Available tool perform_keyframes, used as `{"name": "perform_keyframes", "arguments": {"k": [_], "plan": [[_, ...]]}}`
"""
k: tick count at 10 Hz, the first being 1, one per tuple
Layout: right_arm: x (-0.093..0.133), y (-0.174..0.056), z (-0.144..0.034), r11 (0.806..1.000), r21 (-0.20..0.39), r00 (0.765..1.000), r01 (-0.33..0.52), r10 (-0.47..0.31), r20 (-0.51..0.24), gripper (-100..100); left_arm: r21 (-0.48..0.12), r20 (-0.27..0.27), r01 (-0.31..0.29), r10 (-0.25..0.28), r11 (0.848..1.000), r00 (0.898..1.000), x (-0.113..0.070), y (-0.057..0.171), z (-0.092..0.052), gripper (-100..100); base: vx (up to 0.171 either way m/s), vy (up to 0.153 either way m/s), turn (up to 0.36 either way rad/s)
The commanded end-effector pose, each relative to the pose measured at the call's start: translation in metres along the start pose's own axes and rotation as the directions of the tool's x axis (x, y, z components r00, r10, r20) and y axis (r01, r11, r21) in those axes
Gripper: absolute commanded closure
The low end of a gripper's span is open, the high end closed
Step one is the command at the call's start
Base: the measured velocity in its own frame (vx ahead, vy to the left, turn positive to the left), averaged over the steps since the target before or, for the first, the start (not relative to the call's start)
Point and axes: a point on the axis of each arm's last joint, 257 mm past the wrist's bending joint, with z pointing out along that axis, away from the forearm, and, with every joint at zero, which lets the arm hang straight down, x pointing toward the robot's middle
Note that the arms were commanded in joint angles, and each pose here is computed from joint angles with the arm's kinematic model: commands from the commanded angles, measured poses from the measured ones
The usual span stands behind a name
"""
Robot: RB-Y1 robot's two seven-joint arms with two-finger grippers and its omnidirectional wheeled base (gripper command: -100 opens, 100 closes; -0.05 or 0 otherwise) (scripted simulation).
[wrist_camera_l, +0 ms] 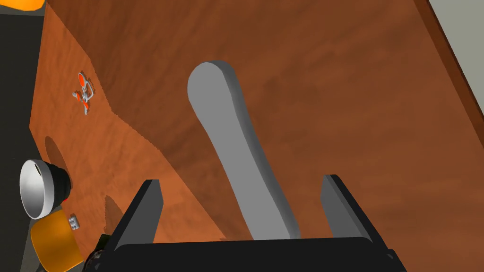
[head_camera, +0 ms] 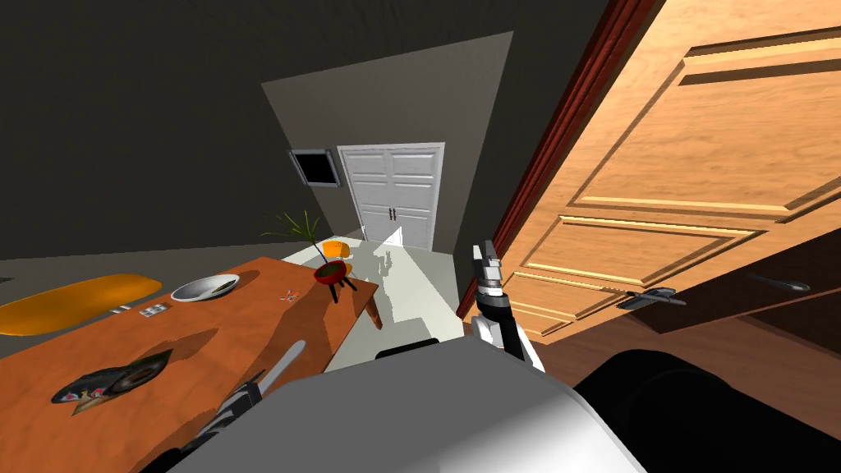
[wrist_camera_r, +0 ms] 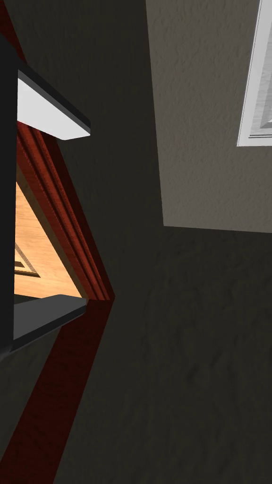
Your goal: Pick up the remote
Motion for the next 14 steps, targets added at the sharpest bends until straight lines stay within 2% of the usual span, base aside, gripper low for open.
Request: {"name": "perform_keyframes", "arguments": {"k": [1, 2, 3, 4, 5, 6, 7, 8, 9, 10, 11, 12, 14], "plan": [[0.0, 0.0, 0.0, 1.0, 0.0, 1.0, 0.0, 0.0, 0.0, 0, -0.061, 0.051, 0.057, -0.054, 0.996, 0.997, -0.026, 0.018, -0.005, -100, 0.054, -0.002, -0.171], [0.0, 0.0, 0.0, 1.0, 0.0, 1.0, 0.0, 0.0, 0.0, 0, -0.08, 0.057, 0.058, -0.054, 0.995, 0.997, -0.028, 0.023, -0.006, -100, 0.05, 0.001, -0.088], [0.0, 0.0, 0.0, 1.0, 0.0, 1.0, 0.0, 0.0, 0.0, 0, -0.13, 0.107, 0.105, -0.091, 0.986, 0.99, -0.052, 0.038, -0.01, -100, 0.069, -0.007, -0.135], [0.0, 0.0, 0.0, 1.0, 0.0, 1.0, 0.0, 0.0, 0.0, 0, -0.137, 0.108, 0.114, -0.1, 0.984, 0.989, -0.052, 0.04, -0.011, -100, 0.057, 0.005, -0.075], [0.0, 0.0, 0.0, 1.0, 0.0, 1.0, 0.0, 0.0, 0.0, 0, -0.178, 0.157, 0.165, -0.138, 0.97, 0.978, -0.074, 0.054, -0.017, -100, 0.065, 0.004, -0.153], [0.0, 0.0, 0.0, 1.0, 0.0, 1.0, 0.0, 0.0, 0.0, 0, -0.186, 0.159, 0.166, -0.137, 0.968, 0.978, -0.073, 0.056, -0.017, -100, 0.056, 0.008, -0.083], [0.0, 0.0, 0.0, 1.0, 0.0, 1.0, 0.0, 0.0, 0.0, 0, -0.225, 0.201, 0.211, -0.166, 0.951, 0.965, -0.09, 0.068, -0.024, -100, 0.067, 0.006, -0.108], [0.0, 0.0, 0.0, 1.0, 0.0, 1.0, 0.0, 0.0, 0.0, 0, -0.228, 0.209, 0.236, -0.189, 0.945, 0.959, -0.093, 0.073, -0.025, -100, 0.056, 0.011, -0.078], [0.0, 0.0, 0.0, 1.0, 0.0, 1.0, 0.0, 0.0, 0.0, 0, -0.262, 0.258, 0.29, -0.222, 0.92, 0.94, -0.111, 0.086, -0.034, -100, 0.068, 0.018, -0.132], [0.0, 0.0, 0.0, 1.0, 0.0, 1.0, 0.0, 0.0, 0.0, 0, -0.262, 0.258, 0.298, -0.231, 0.918, 0.938, -0.11, 0.087, -0.034, -100, 0.052, 0.016, -0.078], [0.0, 0.0, 0.0, 1.0, 0.0, 1.0, 0.0, 0.0, 0.0, 0, -0.29, 0.306, 0.35, -0.26, 0.891, 0.916, -0.127, 0.1, -0.043, -100, 0.045, 0.022, -0.121], [0.0, 0.0, 0.0, 1.0, 0.0, 1.0, 0.0, 0.0, 0.0, 0, -0.288, 0.305, 0.36, -0.271, 0.887, 0.913, -0.125, 0.1, -0.043, -100, 0.042, 0.018, -0.064], [0.0, 0.0, 0.0, 1.0, 0.0, 1.0, 0.0, 0.0, 0.0, 0, -0.314, 0.387, 0.46, -0.33, 0.83, 0.861, -0.151, 0.119, -0.06, -100, 0.089, 0.03, -0.131]]}}
